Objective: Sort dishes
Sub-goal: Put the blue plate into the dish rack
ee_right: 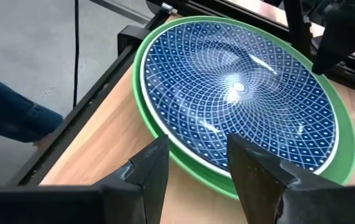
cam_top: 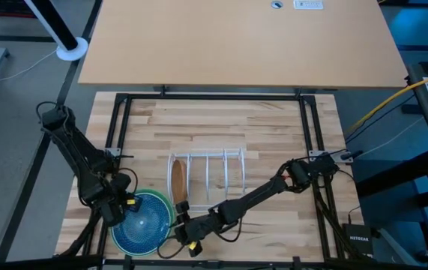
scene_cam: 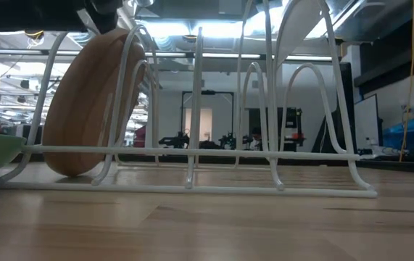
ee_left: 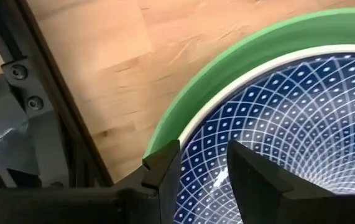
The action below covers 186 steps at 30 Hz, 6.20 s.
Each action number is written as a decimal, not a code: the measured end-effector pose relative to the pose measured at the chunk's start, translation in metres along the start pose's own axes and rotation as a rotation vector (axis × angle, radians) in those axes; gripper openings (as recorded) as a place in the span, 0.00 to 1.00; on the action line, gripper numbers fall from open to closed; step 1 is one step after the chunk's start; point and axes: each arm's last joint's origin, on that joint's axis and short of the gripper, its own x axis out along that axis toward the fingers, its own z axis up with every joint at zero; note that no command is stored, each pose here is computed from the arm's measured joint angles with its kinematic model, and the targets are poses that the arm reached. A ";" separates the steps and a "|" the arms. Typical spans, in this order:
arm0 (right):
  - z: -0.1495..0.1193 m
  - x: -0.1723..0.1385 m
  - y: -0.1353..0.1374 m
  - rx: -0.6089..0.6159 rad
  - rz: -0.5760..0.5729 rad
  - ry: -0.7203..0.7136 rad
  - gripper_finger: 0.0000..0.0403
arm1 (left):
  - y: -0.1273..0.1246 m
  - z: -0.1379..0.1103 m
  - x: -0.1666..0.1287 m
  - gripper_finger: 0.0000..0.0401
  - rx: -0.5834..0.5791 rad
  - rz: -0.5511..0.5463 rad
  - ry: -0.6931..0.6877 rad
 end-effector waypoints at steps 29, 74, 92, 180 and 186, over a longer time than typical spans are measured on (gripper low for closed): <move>-0.009 0.005 0.004 -0.009 0.022 0.040 0.41 | -0.017 -0.020 0.025 0.31 0.079 0.000 0.043; -0.006 0.010 0.044 -0.354 -0.005 0.056 0.41 | -0.033 -0.022 0.026 0.31 0.052 -0.132 0.084; -0.013 0.010 0.041 -0.560 0.009 0.128 0.41 | -0.033 -0.022 0.026 0.31 0.049 -0.133 0.087; -0.007 0.008 0.029 -0.346 -0.083 0.165 0.41 | -0.087 -0.086 -0.003 0.31 0.573 -0.720 0.263; -0.007 0.008 0.029 -0.279 -0.081 0.160 0.41 | -0.111 -0.108 0.002 0.31 0.707 -0.692 0.182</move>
